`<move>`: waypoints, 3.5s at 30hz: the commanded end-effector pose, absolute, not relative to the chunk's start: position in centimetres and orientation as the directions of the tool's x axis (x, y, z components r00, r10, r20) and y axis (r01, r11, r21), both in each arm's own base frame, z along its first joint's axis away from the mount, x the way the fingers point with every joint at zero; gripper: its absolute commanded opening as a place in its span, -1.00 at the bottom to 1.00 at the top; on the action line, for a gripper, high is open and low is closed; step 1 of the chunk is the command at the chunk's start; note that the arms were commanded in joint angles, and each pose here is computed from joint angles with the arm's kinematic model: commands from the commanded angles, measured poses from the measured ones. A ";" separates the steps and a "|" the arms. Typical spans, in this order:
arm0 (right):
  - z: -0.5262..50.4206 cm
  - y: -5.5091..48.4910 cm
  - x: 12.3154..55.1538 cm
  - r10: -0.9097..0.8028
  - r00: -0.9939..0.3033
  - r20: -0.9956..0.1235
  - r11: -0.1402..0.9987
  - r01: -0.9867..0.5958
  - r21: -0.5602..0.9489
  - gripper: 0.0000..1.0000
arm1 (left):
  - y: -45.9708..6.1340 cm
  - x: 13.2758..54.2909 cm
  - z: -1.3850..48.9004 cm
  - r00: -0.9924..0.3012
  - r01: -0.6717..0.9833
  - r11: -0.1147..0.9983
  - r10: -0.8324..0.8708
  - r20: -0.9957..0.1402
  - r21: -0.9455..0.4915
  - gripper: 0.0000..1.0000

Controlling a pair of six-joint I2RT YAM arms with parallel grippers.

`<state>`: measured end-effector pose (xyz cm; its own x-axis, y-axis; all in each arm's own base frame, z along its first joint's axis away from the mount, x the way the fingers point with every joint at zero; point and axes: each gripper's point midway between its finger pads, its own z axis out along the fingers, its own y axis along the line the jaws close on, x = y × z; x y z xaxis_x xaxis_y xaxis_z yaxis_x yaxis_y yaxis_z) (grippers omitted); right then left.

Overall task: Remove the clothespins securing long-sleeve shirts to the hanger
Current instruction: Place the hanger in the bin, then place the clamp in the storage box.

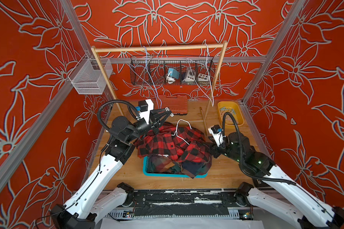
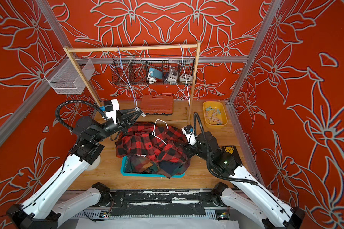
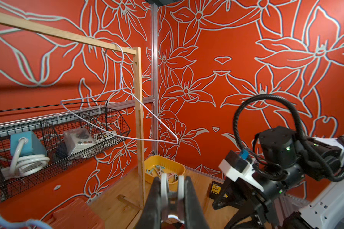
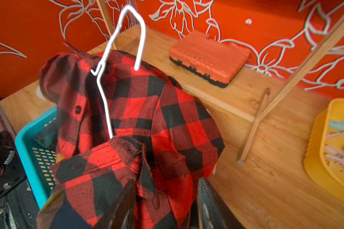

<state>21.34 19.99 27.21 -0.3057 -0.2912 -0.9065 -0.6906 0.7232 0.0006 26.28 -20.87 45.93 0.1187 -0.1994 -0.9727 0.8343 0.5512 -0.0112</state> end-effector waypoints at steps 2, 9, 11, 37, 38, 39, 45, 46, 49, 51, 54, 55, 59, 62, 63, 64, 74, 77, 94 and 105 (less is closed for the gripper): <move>33.6 21.7 21.7 -0.316 -0.066 -0.947 0.675 -0.717 -0.175 0.01 | -20.2 27.2 47.6 0.140 0.791 0.611 -0.221 -0.965 -0.026 -1.00; 40.5 27.5 22.8 -0.235 0.114 -0.965 0.591 -0.772 -0.235 -0.06 | -20.7 28.5 46.7 0.101 0.786 0.617 -0.211 -0.972 -0.052 -1.00; 41.7 29.0 23.3 -0.222 0.141 -0.965 0.578 -0.778 -0.247 -0.06 | -20.8 28.6 46.6 0.098 0.786 0.616 -0.208 -0.973 -0.053 -1.00; 44.2 37.6 25.4 -0.160 0.199 -0.967 0.481 -0.840 -0.252 -0.14 | -20.8 28.6 46.8 0.106 0.788 0.614 -0.204 -0.973 -0.043 -1.00; 44.1 37.8 25.6 -0.163 0.198 -0.967 0.481 -0.839 -0.253 -0.14 | -20.8 28.6 46.8 0.107 0.787 0.615 -0.202 -0.974 -0.041 -1.00; 44.1 37.9 25.7 -0.162 0.198 -0.967 0.480 -0.840 -0.252 -0.15 | -20.8 28.7 46.7 0.104 0.787 0.616 -0.200 -0.974 -0.042 -1.00; 44.2 38.1 26.2 -0.153 0.200 -0.968 0.496 -0.831 -0.251 -0.17 | -21.1 28.8 46.3 0.091 0.791 0.609 -0.194 -0.977 -0.047 -1.00; 44.2 38.1 26.3 -0.154 0.200 -0.968 0.500 -0.829 -0.251 -0.18 | -21.1 28.9 46.2 0.089 0.792 0.608 -0.193 -0.977 -0.048 -1.00; 44.2 38.3 26.4 -0.154 0.203 -0.967 0.503 -0.826 -0.254 -0.17 | -21.1 28.9 46.1 0.087 0.792 0.608 -0.190 -0.978 -0.048 -1.00; 44.4 38.3 26.6 -0.153 0.204 -0.967 0.510 -0.822 -0.254 -0.16 | -21.1 28.9 46.0 0.085 0.794 0.606 -0.189 -0.978 -0.049 -1.00; 44.2 38.2 27.1 -0.159 0.199 -0.967 0.532 -0.808 -0.254 -0.15 | -21.1 28.8 46.1 0.087 0.793 0.608 -0.188 -0.978 -0.046 -1.00; 44.2 38.1 27.3 -0.160 0.196 -0.967 0.542 -0.802 -0.252 -0.13 | -21.1 28.8 46.0 0.088 0.792 0.609 -0.186 -0.979 -0.045 -1.00; 44.3 37.5 27.7 -0.165 0.197 -0.966 0.574 -0.777 -0.256 -0.11 | -21.0 28.9 45.9 0.088 0.788 0.614 -0.181 -0.980 -0.043 -1.00; 44.3 37.5 27.7 -0.166 0.200 -0.966 0.575 -0.776 -0.259 -0.12 | -21.1 28.9 45.8 0.082 0.792 0.609 -0.182 -0.980 -0.047 -1.00; 44.3 37.5 27.8 -0.167 0.199 -0.966 0.574 -0.777 -0.259 -0.13 | -21.2 28.9 45.8 0.081 0.794 0.606 -0.183 -0.980 -0.048 -1.00; 44.2 37.6 27.8 -0.169 0.199 -0.965 0.572 -0.778 -0.260 -0.15 | -21.2 28.8 45.8 0.080 0.796 0.604 -0.183 -0.980 -0.048 -1.00; 44.0 38.3 27.8 -0.166 0.206 -0.964 0.552 -0.791 -0.264 -0.40 | -21.5 28.8 45.3 0.068 0.807 0.589 -0.174 -0.982 -0.049 -1.00; 44.1 38.5 27.6 -0.161 0.209 -0.965 0.545 -0.796 -0.264 -0.56 | -21.7 28.8 45.3 0.063 0.813 0.581 -0.175 -0.983 -0.051 -1.00; 44.3 35.6 28.8 -0.160 0.133 -0.978 0.628 -0.751 -0.205 -1.00 | -20.8 28.5 46.5 0.112 0.782 0.623 -0.146 -0.983 -0.003 0.38; 40.4 24.5 25.9 -0.115 -0.114 -0.987 0.742 -0.671 -0.009 -1.00 | -18.3 26.5 48.6 0.234 0.709 0.700 -0.114 -0.966 0.089 0.69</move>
<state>26.22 27.77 43.22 0.0410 -0.1230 -0.9916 -0.7176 0.6869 -0.1149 26.86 -19.30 47.57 0.1775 -0.1367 -0.9746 0.7473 0.6631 0.0431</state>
